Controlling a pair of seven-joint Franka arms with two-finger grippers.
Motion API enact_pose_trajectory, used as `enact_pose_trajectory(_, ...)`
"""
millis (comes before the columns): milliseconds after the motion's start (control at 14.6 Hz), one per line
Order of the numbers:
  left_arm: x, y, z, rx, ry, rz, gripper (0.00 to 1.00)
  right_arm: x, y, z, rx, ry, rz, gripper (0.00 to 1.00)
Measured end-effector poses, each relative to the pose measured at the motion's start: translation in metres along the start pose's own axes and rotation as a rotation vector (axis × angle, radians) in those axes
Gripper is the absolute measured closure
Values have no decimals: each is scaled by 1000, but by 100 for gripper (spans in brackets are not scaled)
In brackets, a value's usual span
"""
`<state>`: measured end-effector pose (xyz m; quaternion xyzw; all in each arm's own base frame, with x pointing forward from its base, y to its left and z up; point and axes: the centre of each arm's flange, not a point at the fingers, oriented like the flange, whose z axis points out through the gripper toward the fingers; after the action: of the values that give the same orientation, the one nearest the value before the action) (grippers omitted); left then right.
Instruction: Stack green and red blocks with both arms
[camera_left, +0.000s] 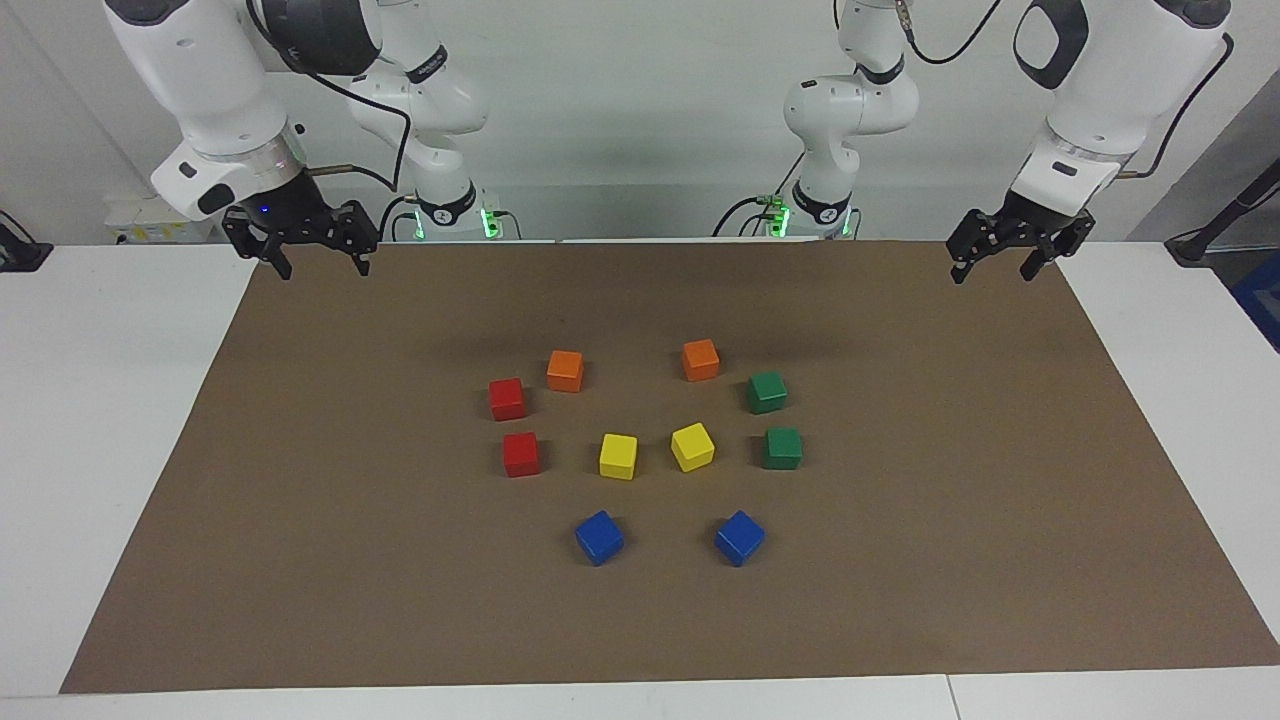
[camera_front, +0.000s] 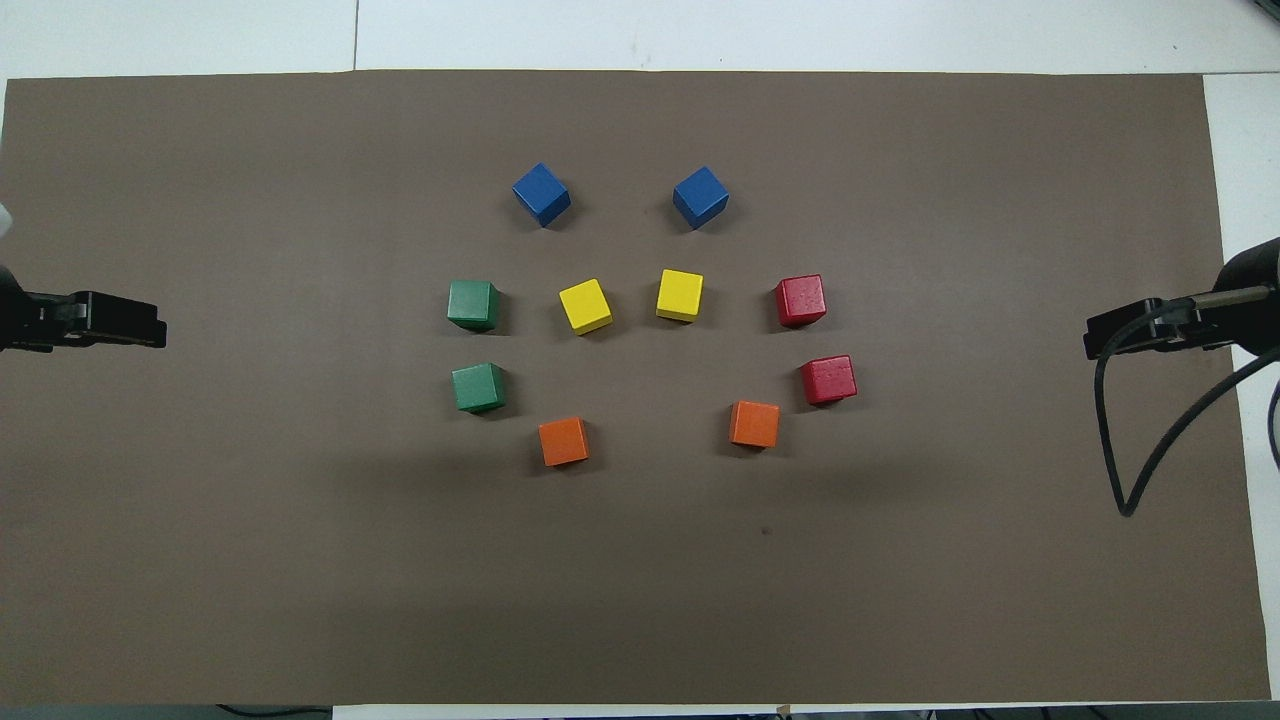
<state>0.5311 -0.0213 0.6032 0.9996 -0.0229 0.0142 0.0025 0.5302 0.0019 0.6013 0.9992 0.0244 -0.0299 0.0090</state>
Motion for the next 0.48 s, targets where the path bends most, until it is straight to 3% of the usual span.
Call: enact_pose_trajectory(479,0,-2,0,0,7,-3,0,1,-13,7,-2,-2,-19,0)
